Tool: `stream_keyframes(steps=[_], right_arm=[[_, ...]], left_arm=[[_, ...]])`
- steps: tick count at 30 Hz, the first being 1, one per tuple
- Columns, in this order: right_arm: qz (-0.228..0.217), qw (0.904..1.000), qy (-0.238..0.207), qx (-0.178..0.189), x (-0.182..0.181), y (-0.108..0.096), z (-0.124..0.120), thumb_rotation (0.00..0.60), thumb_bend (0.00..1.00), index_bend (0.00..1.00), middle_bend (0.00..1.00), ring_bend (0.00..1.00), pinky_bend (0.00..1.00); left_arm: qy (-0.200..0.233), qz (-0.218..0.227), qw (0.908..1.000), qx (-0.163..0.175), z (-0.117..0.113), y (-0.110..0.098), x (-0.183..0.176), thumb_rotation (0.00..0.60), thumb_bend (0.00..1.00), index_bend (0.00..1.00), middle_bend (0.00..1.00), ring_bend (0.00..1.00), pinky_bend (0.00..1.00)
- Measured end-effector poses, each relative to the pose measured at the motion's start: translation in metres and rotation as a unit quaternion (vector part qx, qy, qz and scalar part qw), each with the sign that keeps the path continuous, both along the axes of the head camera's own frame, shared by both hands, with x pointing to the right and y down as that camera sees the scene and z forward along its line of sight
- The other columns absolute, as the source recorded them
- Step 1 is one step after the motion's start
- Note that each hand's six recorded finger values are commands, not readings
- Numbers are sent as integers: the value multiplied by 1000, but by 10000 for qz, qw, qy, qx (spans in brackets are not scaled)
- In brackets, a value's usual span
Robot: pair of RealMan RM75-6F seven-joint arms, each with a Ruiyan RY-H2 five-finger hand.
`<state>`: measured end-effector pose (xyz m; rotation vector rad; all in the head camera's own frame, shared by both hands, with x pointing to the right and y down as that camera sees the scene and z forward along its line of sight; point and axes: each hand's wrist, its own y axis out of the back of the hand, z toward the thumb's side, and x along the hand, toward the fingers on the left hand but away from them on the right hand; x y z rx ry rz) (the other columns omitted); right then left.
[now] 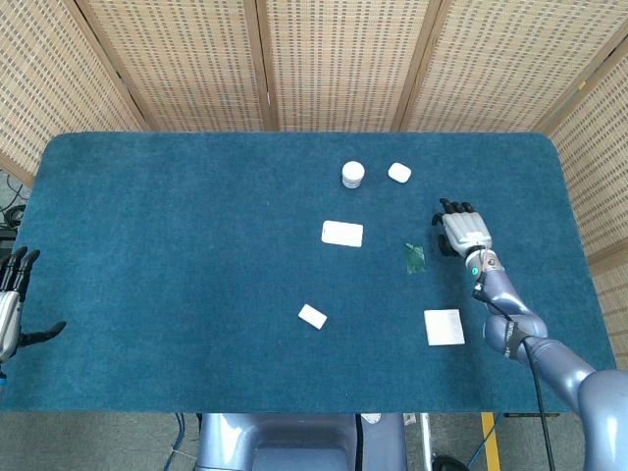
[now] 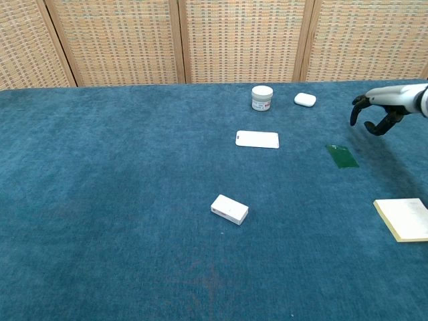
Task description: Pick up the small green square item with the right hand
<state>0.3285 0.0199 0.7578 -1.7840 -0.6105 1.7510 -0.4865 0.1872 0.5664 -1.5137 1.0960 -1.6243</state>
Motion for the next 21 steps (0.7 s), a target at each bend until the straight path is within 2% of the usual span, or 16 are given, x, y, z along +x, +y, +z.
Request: stream_keyframes(steps=[4,13,21], right_arm=[[-165,9998,50,-78,-7,5,7,600,749,310,0,0,0],[-363,9991,-179,-136,-27,13,10,600,755,311,0,0,0],[-409,9990,-129,-160,-25,14,12,600,775,331,0,0,0]], left_arm=[[-35,-19,10000,-41,3,-1,0,600,0,0,0,0,0],[-60,-29,10000,-34,3,-2,0,600,0,0,0,0,0],[-68,-8,10000,-35,1,0,0,600,0,0,0,0,0]])
